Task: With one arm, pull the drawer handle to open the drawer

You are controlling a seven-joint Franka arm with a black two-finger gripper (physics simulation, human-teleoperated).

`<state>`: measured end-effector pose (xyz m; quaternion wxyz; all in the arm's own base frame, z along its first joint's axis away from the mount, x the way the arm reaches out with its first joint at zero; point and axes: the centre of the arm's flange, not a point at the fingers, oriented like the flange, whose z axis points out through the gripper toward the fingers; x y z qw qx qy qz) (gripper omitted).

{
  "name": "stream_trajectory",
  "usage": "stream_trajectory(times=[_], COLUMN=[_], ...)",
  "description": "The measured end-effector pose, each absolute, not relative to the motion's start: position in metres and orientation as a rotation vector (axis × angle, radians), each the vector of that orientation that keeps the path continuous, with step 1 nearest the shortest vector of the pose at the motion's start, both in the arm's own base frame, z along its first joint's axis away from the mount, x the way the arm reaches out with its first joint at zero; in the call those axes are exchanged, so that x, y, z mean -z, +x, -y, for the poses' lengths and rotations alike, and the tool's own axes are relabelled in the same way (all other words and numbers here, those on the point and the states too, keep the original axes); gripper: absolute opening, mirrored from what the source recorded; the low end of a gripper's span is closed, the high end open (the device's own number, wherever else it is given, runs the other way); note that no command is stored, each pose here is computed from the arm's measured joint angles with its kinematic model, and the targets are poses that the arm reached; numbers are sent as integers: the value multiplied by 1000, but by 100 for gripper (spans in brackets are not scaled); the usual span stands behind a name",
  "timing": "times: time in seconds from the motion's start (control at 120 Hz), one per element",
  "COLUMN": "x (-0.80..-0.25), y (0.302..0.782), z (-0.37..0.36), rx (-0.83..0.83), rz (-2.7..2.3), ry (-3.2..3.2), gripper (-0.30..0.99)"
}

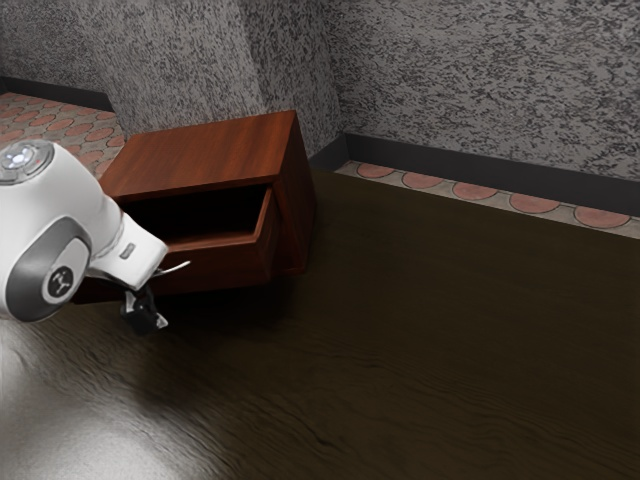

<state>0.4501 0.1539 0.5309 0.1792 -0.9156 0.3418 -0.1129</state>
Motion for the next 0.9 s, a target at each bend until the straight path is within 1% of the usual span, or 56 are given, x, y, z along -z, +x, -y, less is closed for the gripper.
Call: stream_trajectory(times=[0.233, 0.408, 0.517, 0.608, 0.733, 0.9], x=[-534, -553, -578, -621, -657, -659], y=[446, 446, 439, 440, 440, 425], z=[-149, -149, -134, -100, -49, -30], rx=[335, 376, 412, 444, 404, 313], rz=[-949, -929, -931, -931, -862, -638], ry=[-2595, -2573, -2530, -2523, -2612, -2828], gripper=[65, 66, 67, 68, 68, 69])
